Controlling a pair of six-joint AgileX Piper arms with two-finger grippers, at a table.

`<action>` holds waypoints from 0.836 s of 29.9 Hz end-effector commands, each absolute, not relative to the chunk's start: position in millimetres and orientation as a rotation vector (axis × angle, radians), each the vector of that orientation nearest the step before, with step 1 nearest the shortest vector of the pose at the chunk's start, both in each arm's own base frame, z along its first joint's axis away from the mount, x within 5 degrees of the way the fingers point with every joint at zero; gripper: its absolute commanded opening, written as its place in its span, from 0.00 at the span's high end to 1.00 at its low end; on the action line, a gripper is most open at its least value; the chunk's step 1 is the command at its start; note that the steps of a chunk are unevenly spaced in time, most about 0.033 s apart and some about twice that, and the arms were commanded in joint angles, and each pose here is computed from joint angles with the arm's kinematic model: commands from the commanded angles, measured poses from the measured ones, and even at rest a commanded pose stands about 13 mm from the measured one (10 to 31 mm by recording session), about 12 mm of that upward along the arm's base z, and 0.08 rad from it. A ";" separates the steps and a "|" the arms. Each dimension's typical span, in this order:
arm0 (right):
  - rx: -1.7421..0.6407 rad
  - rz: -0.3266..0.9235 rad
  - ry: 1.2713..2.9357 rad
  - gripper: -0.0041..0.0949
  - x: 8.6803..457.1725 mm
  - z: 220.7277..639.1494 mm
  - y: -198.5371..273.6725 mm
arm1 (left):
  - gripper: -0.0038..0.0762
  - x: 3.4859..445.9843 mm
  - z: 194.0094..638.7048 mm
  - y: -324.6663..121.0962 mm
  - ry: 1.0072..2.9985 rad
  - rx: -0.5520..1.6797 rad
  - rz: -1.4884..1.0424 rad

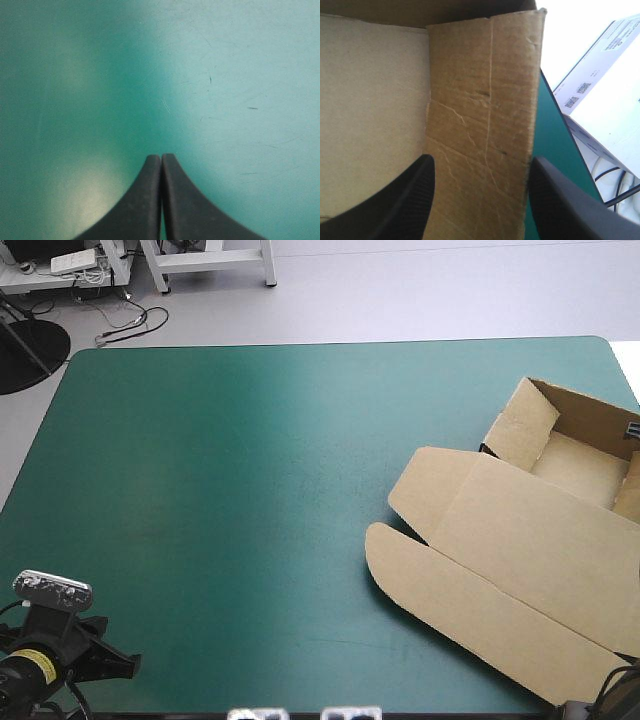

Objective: Fold the box

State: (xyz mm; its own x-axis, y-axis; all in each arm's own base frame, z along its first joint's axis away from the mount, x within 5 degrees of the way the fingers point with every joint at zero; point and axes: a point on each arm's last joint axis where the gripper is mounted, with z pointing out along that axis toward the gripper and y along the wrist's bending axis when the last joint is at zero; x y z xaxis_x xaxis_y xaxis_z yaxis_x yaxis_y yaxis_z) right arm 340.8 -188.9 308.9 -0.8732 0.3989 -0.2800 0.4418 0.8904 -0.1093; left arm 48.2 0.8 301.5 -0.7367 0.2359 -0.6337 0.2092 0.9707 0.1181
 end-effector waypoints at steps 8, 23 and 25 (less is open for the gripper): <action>0.560 -0.076 2.551 0.50 303.8 396.9 -153.6 | 0.96 57.5 317.7 -6.7 2.231 0.433 0.019; 0.169 0.086 2.505 0.75 221.9 413.9 -64.8 | 0.96 58.1 290.2 -21.3 2.287 0.496 -0.143; 0.112 0.107 2.497 0.79 208.3 403.6 -49.4 | 0.96 57.5 289.5 -22.8 2.285 0.522 -0.156</action>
